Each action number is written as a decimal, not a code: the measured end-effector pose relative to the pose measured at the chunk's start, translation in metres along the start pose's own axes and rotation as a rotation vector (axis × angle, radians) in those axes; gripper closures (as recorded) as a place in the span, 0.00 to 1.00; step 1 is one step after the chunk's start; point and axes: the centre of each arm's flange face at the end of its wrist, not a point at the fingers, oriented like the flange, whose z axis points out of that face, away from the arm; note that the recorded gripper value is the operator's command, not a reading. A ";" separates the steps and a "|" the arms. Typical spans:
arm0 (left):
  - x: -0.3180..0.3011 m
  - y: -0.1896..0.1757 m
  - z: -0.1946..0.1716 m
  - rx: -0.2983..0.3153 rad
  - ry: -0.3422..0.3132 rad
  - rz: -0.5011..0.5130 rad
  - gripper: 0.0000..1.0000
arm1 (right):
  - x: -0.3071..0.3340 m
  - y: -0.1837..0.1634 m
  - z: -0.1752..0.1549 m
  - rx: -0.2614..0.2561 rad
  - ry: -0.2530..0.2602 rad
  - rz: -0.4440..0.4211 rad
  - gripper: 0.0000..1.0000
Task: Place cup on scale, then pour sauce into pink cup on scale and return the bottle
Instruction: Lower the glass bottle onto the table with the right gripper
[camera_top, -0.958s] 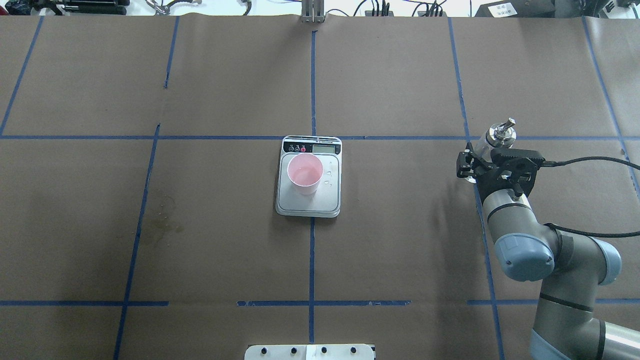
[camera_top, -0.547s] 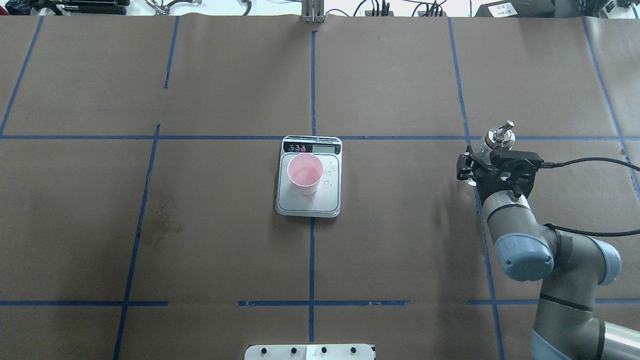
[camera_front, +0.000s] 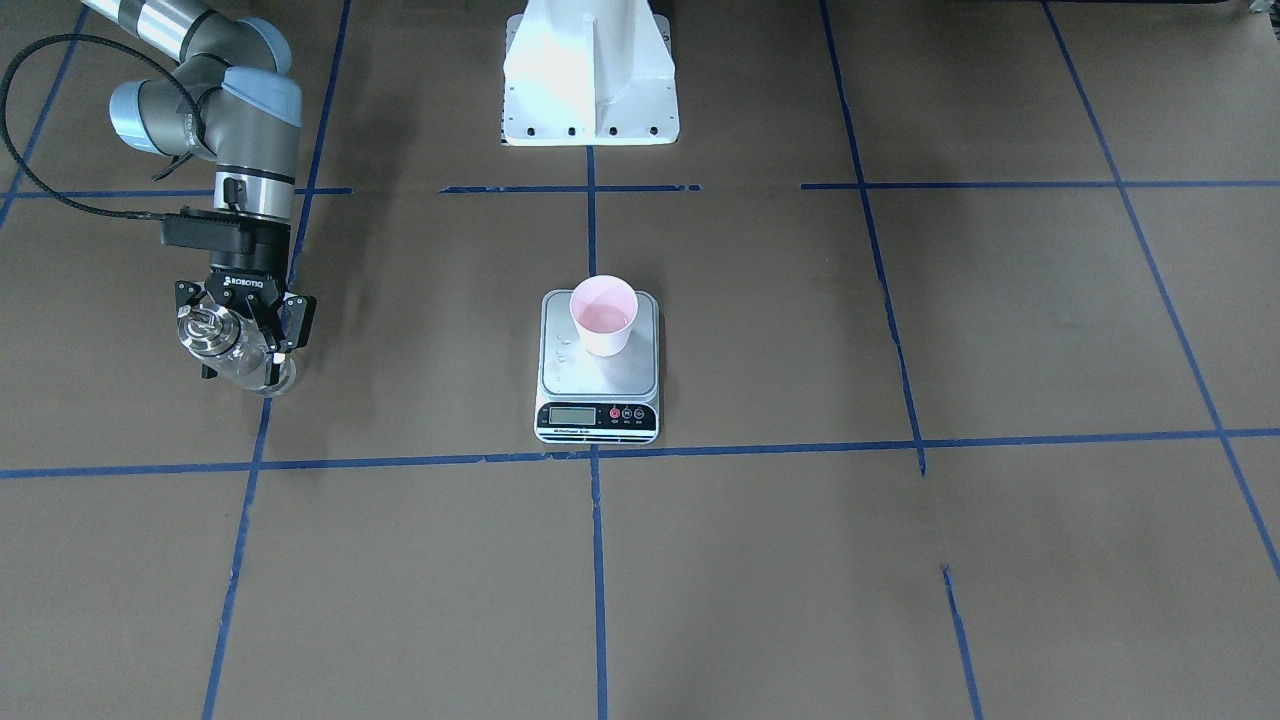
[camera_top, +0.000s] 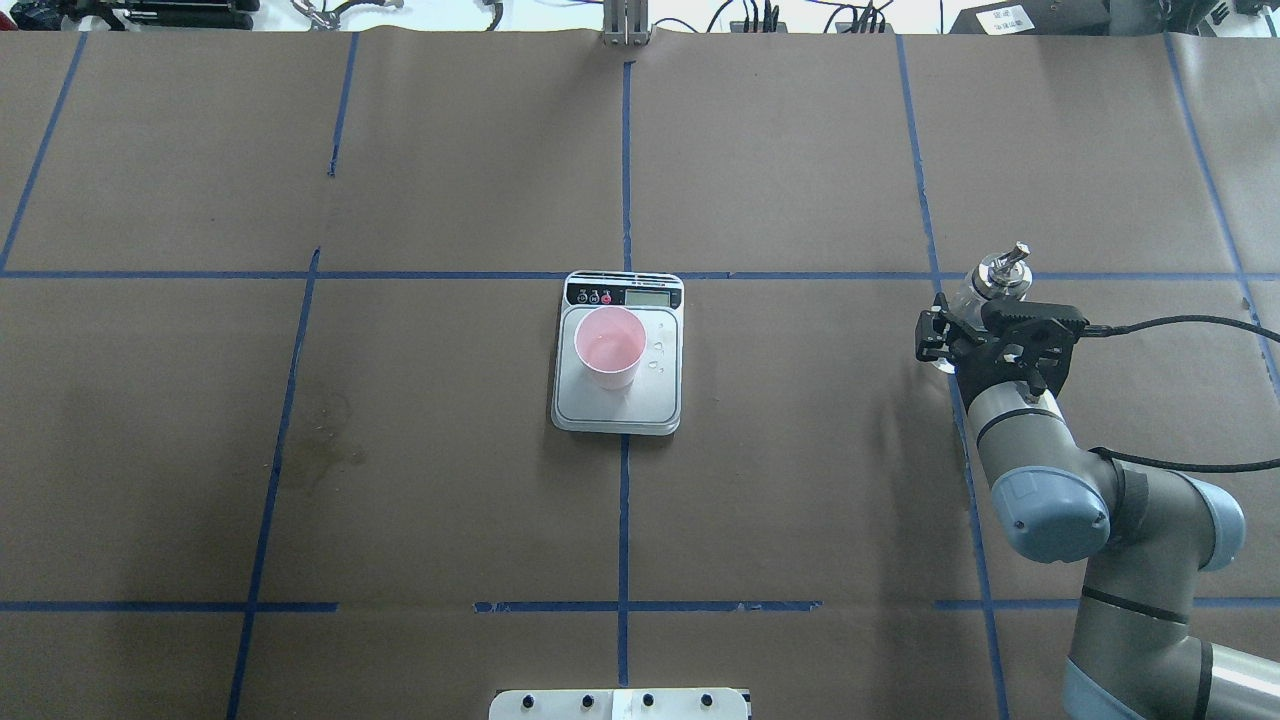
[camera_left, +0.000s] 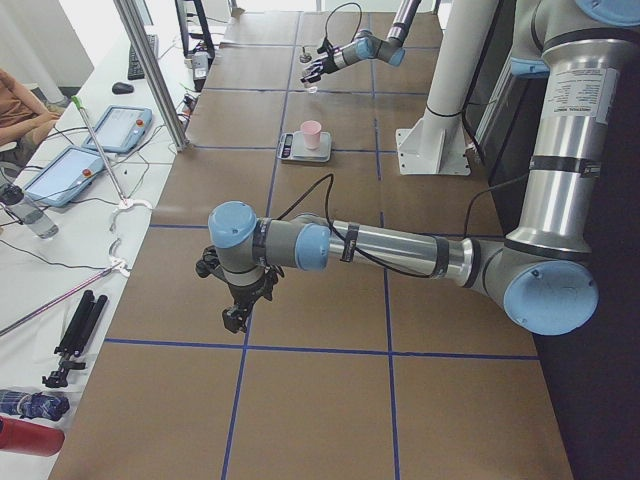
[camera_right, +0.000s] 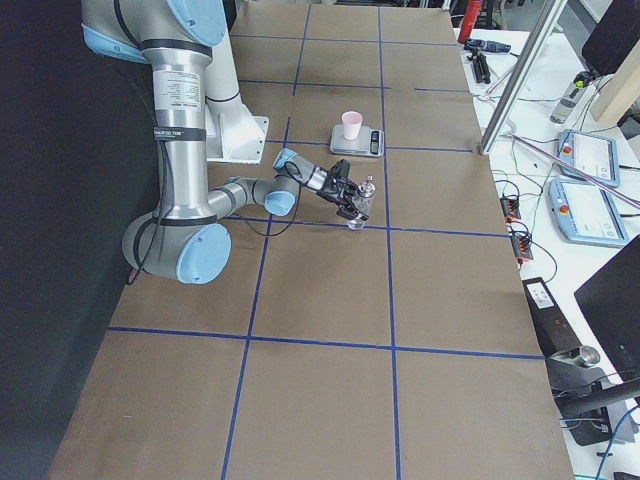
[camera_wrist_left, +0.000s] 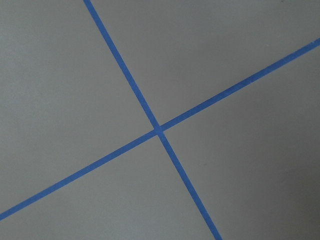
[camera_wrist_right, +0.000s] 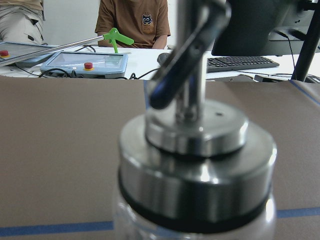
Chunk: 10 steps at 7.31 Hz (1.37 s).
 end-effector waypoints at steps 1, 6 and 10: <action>0.001 0.000 -0.001 0.002 -0.001 0.002 0.00 | 0.000 -0.001 -0.001 0.000 -0.002 0.002 0.59; 0.003 0.000 -0.003 0.005 -0.003 0.005 0.00 | -0.001 -0.001 -0.001 0.000 -0.005 0.004 0.43; 0.003 -0.001 -0.003 0.006 -0.003 0.005 0.00 | -0.001 -0.001 -0.002 0.003 -0.005 0.004 0.18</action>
